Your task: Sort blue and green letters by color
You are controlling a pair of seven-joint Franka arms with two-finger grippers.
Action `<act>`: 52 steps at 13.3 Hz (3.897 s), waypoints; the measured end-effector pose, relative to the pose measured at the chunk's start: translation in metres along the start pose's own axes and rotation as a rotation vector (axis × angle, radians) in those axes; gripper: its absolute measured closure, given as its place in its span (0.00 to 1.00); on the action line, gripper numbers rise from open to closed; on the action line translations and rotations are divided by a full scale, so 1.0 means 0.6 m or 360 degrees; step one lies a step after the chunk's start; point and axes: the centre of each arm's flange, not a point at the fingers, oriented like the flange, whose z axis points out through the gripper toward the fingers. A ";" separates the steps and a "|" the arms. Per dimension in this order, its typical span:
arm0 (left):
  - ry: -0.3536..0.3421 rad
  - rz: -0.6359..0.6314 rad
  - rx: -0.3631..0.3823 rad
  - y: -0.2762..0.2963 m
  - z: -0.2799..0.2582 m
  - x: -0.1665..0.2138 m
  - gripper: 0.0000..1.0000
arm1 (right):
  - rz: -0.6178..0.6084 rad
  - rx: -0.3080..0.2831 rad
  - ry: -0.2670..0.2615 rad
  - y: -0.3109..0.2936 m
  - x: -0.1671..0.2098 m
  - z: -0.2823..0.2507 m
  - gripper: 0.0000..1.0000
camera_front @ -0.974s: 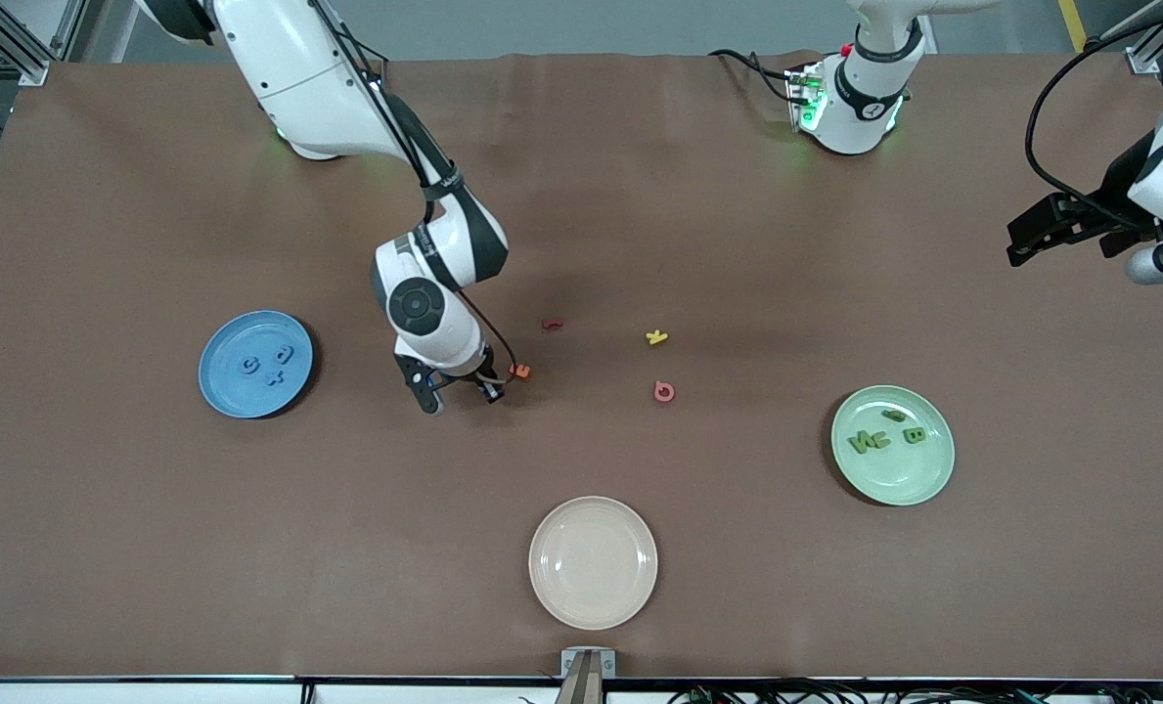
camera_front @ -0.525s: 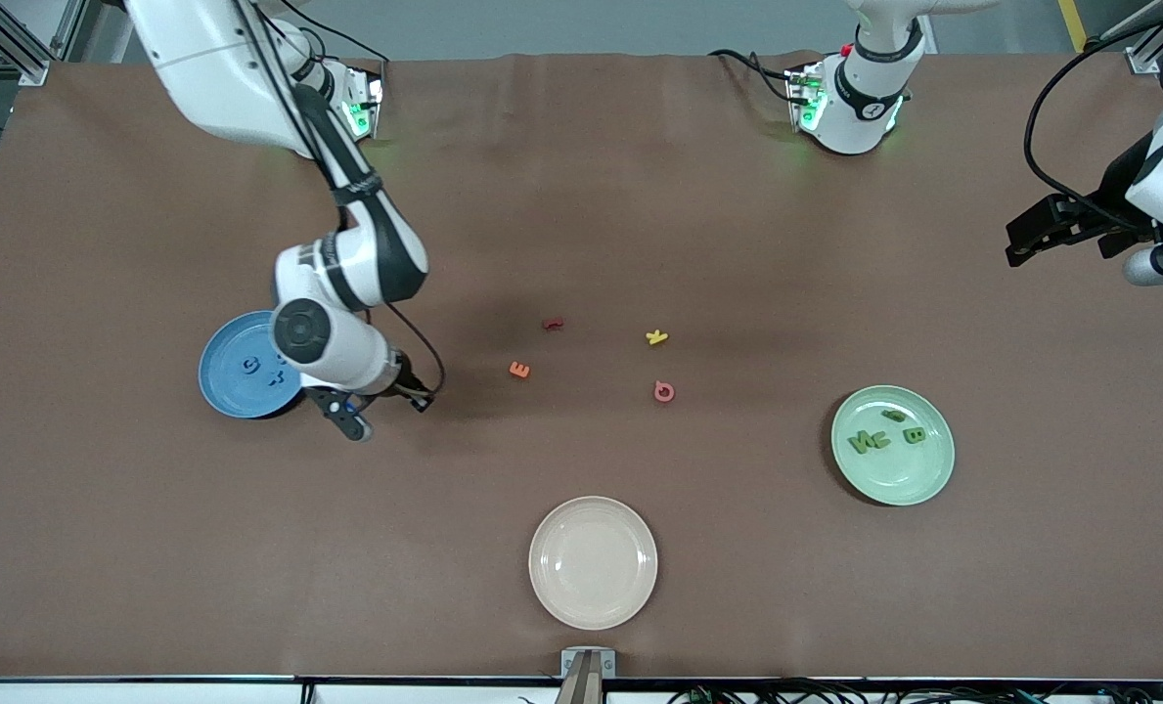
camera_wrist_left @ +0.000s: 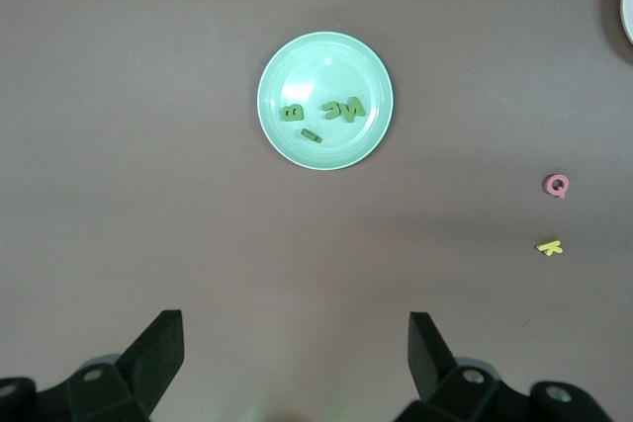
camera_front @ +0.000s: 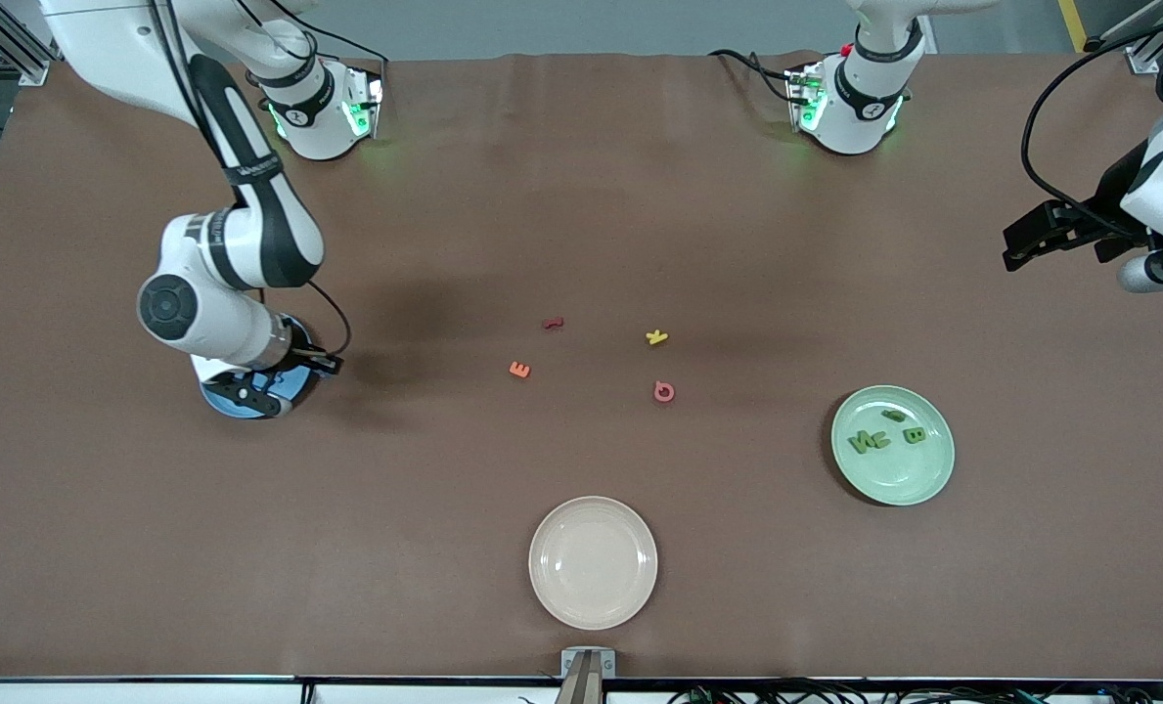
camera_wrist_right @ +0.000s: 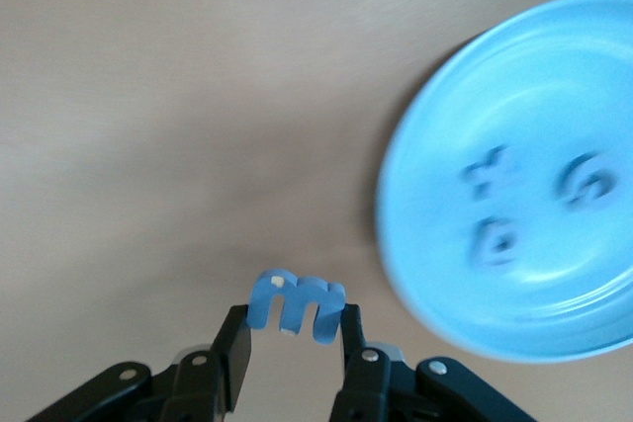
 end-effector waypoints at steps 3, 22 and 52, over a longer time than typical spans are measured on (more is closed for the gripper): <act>-0.0001 -0.0003 0.0000 -0.001 0.000 0.000 0.00 | -0.0148 -0.0004 -0.0002 0.084 0.016 0.006 0.59; -0.0002 -0.0009 0.0000 -0.004 0.001 0.001 0.00 | -0.0422 0.0019 0.0008 0.231 -0.013 0.046 0.01; 0.0023 -0.0008 -0.0003 -0.004 -0.008 -0.001 0.00 | -0.0566 -0.0027 0.0228 0.171 -0.037 -0.665 0.00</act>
